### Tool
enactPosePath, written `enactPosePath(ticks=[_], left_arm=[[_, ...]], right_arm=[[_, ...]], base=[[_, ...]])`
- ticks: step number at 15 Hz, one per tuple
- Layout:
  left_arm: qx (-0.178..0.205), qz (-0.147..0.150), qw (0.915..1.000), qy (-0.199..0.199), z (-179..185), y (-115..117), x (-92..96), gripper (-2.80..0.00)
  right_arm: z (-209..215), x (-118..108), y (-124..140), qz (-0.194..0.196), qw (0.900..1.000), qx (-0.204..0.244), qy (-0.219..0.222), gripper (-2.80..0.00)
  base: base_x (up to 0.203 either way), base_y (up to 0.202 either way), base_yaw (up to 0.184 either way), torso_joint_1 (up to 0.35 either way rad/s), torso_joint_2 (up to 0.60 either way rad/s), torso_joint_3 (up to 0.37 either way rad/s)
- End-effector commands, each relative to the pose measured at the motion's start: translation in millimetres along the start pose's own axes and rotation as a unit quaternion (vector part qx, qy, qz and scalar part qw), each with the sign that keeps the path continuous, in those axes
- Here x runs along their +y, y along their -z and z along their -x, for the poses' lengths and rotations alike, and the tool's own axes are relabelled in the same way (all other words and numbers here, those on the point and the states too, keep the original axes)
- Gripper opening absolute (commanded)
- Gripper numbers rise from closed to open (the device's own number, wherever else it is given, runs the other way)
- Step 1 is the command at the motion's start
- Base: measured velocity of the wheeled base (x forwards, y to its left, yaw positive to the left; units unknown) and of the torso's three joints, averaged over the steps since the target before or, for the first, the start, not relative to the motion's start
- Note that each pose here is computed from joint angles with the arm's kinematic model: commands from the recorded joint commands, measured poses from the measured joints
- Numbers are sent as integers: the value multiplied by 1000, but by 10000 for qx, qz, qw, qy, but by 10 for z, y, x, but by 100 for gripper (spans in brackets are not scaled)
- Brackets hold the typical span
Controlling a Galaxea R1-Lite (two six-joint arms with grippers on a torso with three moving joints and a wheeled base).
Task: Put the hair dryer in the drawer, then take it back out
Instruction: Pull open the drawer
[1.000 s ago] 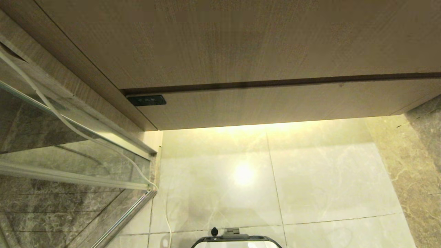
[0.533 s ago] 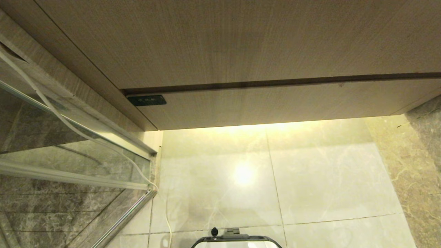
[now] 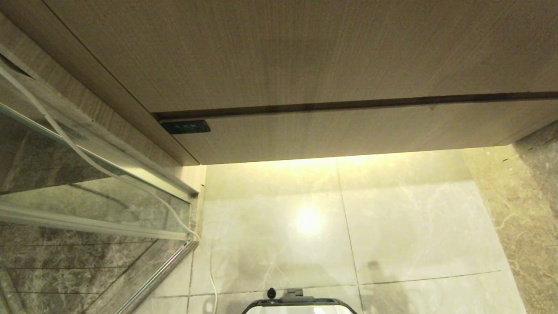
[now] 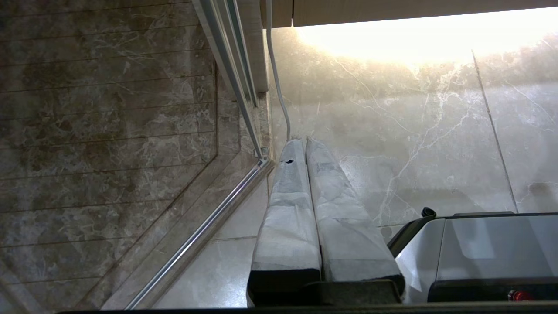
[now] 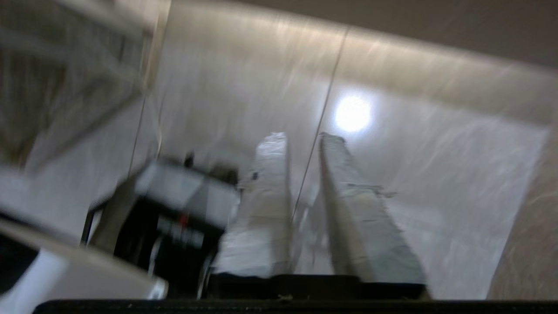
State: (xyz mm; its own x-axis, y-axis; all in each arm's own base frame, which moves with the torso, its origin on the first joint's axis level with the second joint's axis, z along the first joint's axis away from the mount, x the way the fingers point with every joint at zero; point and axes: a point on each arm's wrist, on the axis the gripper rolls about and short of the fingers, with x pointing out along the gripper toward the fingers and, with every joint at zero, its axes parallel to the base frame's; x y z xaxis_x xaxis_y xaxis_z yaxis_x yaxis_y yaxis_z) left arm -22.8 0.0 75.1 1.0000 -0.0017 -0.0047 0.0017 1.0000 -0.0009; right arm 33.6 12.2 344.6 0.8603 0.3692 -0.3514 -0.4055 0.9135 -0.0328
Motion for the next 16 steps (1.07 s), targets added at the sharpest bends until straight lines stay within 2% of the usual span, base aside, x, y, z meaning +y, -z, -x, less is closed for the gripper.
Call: enactPosePath(ticks=[1,2,4,5,7,8,11,12,14,16], left_arm=[[7,3,10000,-1,-1,5,0,-280],[7,3,10000,-1,-1,5,0,-280],[7,3,10000,-1,-1,5,0,-280],[7,3,10000,-1,-1,5,0,-280],[7,3,10000,-1,-1,5,0,-280],[7,3,10000,-1,-1,5,0,-280],[7,3,10000,-1,-1,5,0,-280],[7,3,10000,-1,-1,5,0,-280],[7,3,10000,-1,-1,5,0,-280],[7,3,10000,-1,-1,5,0,-280]], right_arm=[[-704,-62,10,593,9864,1454,-495,0],[-782,-76,70,1124,9769,1746,-511,0],[-975,-144,206,2193,9477,2267,-482,0],[-1090,-211,223,2702,9356,2240,-389,0],[-1325,-401,237,3756,9047,2009,-72,0],[-1470,-499,232,4103,8937,1810,151,0],[-1836,-680,97,4603,8785,766,1027,0],[-1947,-730,41,4732,8701,378,1328,0],[-2180,-827,21,4916,8550,-19,1653,0],[-2308,-900,57,4930,8546,-117,1626,0]], base=[[0,0,0,0,0,0],[0,0,0,0,0,0],[0,0,0,0,0,0],[0,0,0,0,0,0],[0,0,0,0,0,0],[0,0,0,0,0,0],[0,0,0,0,0,0],[0,0,0,0,0,0],[0,0,0,0,0,0],[0,0,0,0,0,0]])
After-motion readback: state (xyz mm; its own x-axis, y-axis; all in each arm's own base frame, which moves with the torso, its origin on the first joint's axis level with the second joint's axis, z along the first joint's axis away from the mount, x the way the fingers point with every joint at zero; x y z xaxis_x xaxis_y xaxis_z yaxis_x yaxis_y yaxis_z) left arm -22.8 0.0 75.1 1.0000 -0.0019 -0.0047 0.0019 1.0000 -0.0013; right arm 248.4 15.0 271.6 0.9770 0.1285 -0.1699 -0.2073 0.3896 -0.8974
